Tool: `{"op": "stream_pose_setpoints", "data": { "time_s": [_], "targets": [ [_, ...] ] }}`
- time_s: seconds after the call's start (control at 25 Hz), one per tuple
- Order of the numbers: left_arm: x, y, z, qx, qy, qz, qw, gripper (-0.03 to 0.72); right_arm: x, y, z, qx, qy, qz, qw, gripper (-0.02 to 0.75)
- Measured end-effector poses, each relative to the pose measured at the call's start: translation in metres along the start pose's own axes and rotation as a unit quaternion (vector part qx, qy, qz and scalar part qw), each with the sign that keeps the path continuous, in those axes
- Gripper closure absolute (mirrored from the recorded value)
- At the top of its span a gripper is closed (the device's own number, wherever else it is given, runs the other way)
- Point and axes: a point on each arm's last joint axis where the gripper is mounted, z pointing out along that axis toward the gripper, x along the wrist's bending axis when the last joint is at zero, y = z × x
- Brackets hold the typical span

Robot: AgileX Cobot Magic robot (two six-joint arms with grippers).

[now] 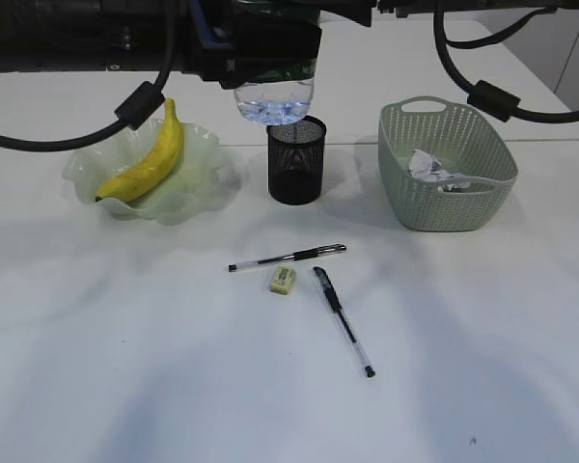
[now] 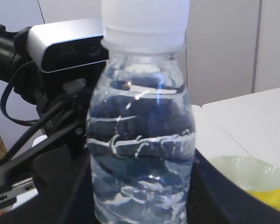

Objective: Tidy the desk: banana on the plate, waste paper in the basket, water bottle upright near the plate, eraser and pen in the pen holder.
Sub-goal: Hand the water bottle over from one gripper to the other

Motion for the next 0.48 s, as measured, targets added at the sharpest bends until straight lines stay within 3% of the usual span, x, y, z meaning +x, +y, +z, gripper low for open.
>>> {"op": "stream_pose_setpoints", "data": {
  "time_s": [0.48],
  "targets": [
    [0.0,0.0,0.0,0.0,0.0,0.0,1.0,0.273,0.0,0.0001,0.0,-0.001,0.0,0.003,1.0,0.366]
  ]
}}
